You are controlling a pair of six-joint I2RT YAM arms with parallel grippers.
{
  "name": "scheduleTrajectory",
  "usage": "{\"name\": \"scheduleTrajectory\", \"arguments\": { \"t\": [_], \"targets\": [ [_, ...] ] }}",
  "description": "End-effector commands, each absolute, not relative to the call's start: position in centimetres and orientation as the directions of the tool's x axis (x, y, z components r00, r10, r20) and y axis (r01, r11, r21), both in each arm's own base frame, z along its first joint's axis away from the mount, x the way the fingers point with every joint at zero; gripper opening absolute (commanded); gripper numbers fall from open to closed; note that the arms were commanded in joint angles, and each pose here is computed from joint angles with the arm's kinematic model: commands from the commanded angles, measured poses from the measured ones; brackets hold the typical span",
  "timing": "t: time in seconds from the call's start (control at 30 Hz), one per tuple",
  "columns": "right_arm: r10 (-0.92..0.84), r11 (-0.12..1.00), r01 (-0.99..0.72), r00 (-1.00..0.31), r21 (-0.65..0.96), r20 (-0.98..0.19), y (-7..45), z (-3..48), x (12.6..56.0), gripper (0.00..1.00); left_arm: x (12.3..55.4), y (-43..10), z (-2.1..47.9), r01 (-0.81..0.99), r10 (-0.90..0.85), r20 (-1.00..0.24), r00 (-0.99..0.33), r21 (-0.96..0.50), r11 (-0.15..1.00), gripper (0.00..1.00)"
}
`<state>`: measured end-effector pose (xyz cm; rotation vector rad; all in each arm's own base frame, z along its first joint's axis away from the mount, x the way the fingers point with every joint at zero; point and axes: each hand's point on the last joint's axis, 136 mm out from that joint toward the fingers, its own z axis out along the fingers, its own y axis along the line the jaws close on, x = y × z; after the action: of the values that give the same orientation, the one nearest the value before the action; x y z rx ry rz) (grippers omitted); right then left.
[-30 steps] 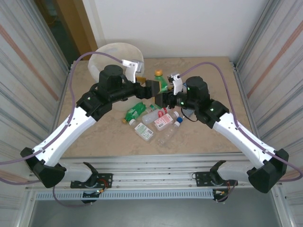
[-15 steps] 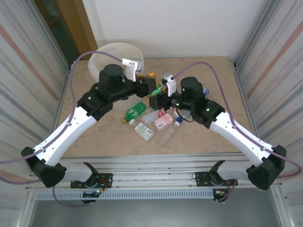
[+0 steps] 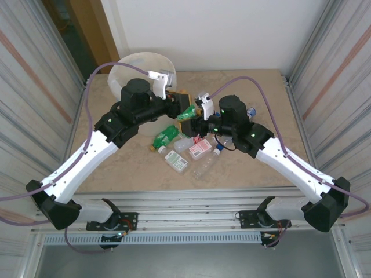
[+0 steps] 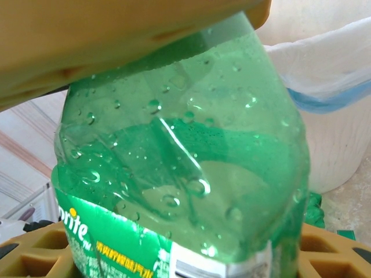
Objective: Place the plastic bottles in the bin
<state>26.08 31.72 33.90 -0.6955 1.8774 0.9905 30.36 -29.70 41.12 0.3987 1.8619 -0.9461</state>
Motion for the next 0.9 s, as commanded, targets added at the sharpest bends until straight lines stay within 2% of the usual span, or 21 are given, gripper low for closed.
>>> {"name": "scheduleTrajectory", "arguments": {
  "t": [0.0, 0.17, 0.27, 0.5, 0.6, 0.87],
  "targets": [
    [-0.066, 0.507, -0.809, -0.378, 0.295, -0.923, 32.1, 36.3, 25.8, 0.46, 30.7, -29.5, 41.5, 0.611, -0.166, -0.869, -0.465, -0.452, 0.650, 0.13],
    [-0.058, 0.524, -0.799, -0.378, 0.294, -0.924, 31.9, 36.3, 26.1, 0.56, 30.7, -29.3, 41.6, 0.610, -0.170, -0.870, -0.463, -0.452, 0.652, 0.01],
    [-0.058, 0.527, -0.797, -0.378, 0.293, -0.924, 31.9, 36.3, 26.1, 0.65, 30.6, -29.1, 41.6, 0.607, -0.173, -0.871, -0.460, -0.451, 0.655, 0.00],
    [-0.050, 0.554, -0.784, -0.367, 0.280, -0.929, 31.3, 36.5, 26.3, 0.92, 30.6, -28.2, 41.8, 0.594, -0.184, -0.877, -0.443, -0.441, 0.673, 0.00],
    [-0.045, 0.564, -0.779, -0.359, 0.273, -0.932, 31.0, 36.6, 26.4, 1.00, 30.7, -27.6, 41.8, 0.583, -0.191, -0.878, -0.439, -0.440, 0.683, 0.00],
    [-0.026, 0.579, -0.774, -0.334, 0.258, -0.942, 30.1, 37.4, 26.1, 0.98, 31.1, -25.7, 42.4, 0.555, -0.214, -0.885, -0.414, -0.432, 0.711, 0.00]
  ]
}}
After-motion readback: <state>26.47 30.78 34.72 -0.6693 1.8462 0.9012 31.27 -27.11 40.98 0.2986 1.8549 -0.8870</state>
